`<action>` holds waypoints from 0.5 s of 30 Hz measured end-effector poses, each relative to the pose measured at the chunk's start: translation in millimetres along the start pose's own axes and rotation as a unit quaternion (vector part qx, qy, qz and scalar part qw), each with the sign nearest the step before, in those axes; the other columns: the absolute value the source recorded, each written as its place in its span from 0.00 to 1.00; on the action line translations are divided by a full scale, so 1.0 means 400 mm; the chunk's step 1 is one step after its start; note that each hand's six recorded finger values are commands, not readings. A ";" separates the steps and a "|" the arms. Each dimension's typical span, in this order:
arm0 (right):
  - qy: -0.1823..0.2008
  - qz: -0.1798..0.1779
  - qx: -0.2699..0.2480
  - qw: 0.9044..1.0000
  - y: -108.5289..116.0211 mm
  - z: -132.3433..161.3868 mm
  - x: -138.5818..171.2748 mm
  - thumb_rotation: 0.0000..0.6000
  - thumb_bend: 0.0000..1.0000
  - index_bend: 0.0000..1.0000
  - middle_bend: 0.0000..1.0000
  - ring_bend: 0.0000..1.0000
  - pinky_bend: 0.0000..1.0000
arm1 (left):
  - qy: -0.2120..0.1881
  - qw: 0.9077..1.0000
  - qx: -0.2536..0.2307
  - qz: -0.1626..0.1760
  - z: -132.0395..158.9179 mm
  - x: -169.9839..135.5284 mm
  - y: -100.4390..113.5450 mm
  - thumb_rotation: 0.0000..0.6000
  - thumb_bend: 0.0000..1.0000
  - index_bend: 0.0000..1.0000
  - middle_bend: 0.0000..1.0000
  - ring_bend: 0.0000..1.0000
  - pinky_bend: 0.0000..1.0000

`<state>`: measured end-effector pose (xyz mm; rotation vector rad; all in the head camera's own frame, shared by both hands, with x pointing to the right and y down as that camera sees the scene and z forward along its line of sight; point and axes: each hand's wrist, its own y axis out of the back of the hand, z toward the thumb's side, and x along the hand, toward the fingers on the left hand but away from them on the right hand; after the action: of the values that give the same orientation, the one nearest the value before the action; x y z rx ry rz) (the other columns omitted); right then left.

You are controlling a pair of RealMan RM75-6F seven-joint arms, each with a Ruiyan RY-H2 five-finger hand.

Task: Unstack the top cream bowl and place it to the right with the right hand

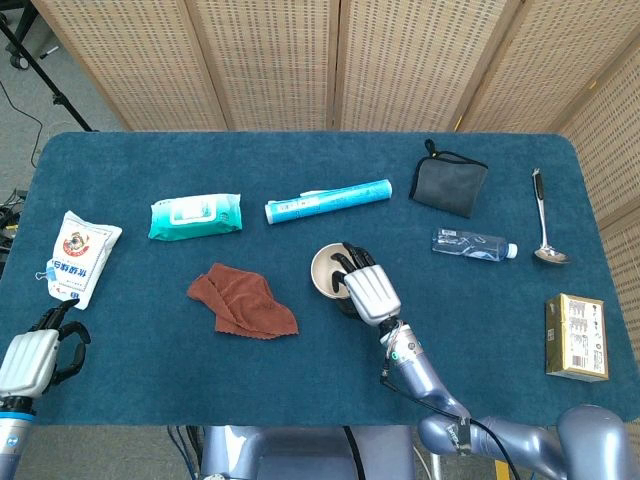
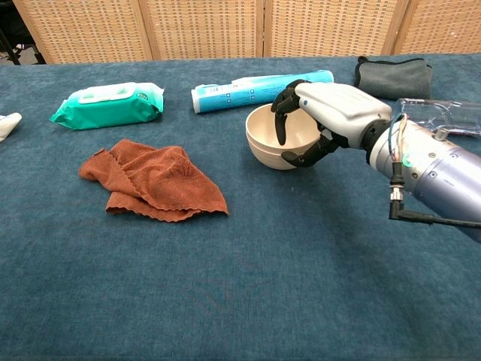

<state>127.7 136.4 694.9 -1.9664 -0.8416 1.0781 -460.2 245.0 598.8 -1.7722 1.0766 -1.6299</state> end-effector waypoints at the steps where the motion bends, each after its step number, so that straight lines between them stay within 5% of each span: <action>1: 0.000 0.000 0.000 1.000 0.000 0.000 0.000 1.00 0.38 0.52 0.20 0.03 0.12 | 0.000 1.000 0.000 0.000 0.000 0.000 0.000 1.00 0.52 0.56 0.17 0.16 0.35; 15: 0.001 -0.001 0.002 1.000 -0.003 0.000 0.000 1.00 0.40 0.52 0.20 0.03 0.14 | -0.002 1.000 -0.005 -0.004 0.005 -0.002 -0.003 1.00 0.52 0.56 0.17 0.16 0.35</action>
<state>127.4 136.8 695.8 -1.9631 -0.8383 1.0754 -457.8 246.0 598.8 -1.7872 1.0795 -1.6274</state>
